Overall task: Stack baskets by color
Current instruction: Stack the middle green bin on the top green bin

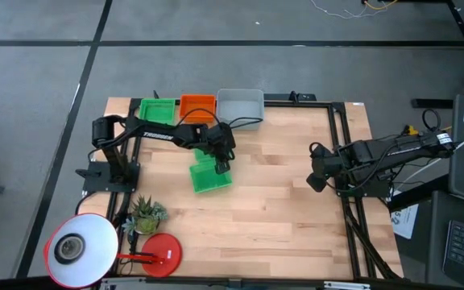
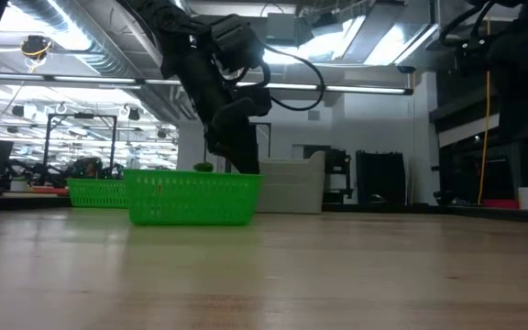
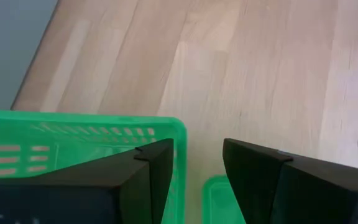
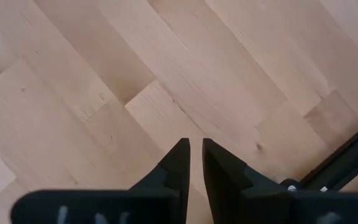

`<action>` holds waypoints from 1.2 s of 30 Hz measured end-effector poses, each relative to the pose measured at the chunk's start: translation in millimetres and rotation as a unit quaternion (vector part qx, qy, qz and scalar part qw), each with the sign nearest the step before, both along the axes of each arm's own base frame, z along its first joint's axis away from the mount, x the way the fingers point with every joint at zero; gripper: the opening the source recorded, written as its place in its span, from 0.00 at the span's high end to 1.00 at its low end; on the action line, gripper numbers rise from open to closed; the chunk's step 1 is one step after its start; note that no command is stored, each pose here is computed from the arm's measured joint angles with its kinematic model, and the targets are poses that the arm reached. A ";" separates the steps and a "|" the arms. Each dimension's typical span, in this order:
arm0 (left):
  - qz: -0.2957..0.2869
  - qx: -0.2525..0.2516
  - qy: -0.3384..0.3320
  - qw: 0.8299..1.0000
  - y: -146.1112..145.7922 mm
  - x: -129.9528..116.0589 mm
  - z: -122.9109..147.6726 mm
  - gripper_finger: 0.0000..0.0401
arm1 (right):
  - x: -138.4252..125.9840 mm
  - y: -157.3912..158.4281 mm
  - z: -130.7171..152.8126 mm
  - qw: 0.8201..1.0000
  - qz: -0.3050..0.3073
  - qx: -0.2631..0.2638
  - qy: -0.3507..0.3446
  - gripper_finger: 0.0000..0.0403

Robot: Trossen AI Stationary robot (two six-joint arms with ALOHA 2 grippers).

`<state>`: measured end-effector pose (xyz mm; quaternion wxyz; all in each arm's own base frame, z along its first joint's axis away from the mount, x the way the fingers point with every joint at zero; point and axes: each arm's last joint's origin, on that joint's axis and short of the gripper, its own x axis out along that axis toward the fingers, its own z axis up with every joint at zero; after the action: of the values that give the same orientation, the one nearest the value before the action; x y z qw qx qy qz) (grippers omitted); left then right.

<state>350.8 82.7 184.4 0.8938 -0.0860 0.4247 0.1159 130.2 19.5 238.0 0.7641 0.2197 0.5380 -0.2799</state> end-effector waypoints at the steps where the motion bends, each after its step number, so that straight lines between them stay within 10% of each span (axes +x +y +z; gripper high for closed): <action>1: 0.000 0.000 0.000 1.000 0.0 0.0 0.0 0.67 | 0.0 0.0 0.0 1.000 0.000 0.000 0.000 0.89; 29: 0.014 0.035 0.153 0.987 11.9 -26.9 -13.6 0.67 | 0.6 0.1 0.2 1.000 -0.001 0.001 -0.004 0.89; 36: 0.003 0.029 0.197 0.980 0.2 -32.7 -16.0 0.96 | 0.7 0.1 0.1 1.000 -0.001 0.000 -0.003 0.89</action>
<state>318.1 82.9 168.4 0.7941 -0.0370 0.5890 0.1453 130.9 19.6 238.1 0.7658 0.2211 0.5353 -0.2795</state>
